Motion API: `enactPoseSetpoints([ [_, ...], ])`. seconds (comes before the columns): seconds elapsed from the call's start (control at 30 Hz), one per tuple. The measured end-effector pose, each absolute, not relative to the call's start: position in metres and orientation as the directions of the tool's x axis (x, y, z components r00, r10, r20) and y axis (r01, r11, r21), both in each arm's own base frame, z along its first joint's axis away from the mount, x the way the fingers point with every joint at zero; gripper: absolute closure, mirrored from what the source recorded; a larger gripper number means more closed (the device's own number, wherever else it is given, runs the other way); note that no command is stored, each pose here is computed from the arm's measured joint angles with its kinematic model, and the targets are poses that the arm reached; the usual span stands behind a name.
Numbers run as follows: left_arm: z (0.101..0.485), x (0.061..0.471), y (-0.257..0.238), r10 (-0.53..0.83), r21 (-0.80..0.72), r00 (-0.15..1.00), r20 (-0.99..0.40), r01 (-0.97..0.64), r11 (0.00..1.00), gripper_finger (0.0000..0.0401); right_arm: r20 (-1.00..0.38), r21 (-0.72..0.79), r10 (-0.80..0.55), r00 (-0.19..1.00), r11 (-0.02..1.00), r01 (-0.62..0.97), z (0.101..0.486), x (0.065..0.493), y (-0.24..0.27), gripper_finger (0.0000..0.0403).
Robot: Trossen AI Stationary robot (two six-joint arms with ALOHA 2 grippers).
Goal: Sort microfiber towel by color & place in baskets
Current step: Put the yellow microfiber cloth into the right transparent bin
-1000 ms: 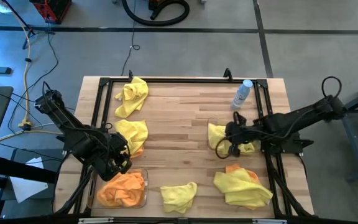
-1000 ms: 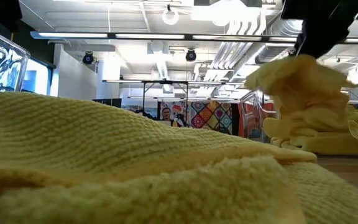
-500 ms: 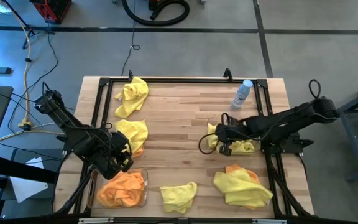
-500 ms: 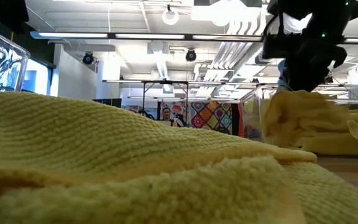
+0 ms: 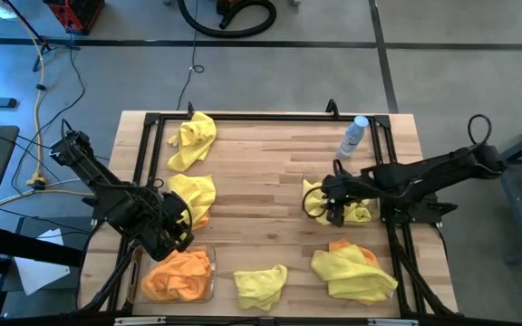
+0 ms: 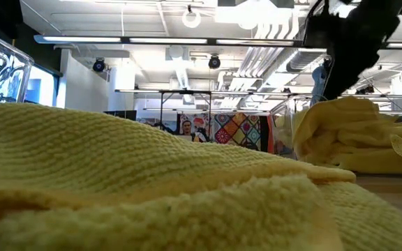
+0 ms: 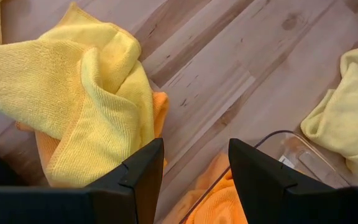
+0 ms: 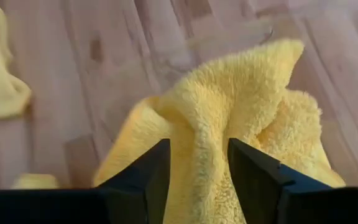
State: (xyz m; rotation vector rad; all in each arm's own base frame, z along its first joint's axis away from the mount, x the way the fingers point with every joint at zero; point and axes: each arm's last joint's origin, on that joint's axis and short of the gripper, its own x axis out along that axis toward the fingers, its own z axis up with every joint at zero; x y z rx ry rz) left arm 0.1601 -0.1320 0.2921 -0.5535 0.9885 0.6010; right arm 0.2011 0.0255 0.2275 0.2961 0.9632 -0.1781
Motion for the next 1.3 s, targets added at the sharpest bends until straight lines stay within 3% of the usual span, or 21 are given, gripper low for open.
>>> enactPoseSetpoints([
  [0.33, 0.292, 0.160, -0.132, 0.211, -0.155, 0.418, -0.884, -0.687, 0.710, 0.0231, -0.757, 0.121, -0.048, 0.651, 0.970, 0.212, 0.233, 0.212, 0.023, 0.0237],
  [1.07, 0.292, 0.161, -0.133, 0.206, -0.165, 0.424, -0.882, -0.686, 0.708, 0.0231, -0.965, -0.007, -0.044, 0.260, 0.990, 0.142, 0.172, 0.269, 0.004, 0.0237],
  [1.3, 0.292, 0.161, -0.133, 0.202, -0.171, 0.428, -0.881, -0.686, 0.707, 0.0231, -0.968, -0.003, -0.042, 0.248, 0.987, 0.158, 0.171, 0.269, 0.005, 0.0237],
])
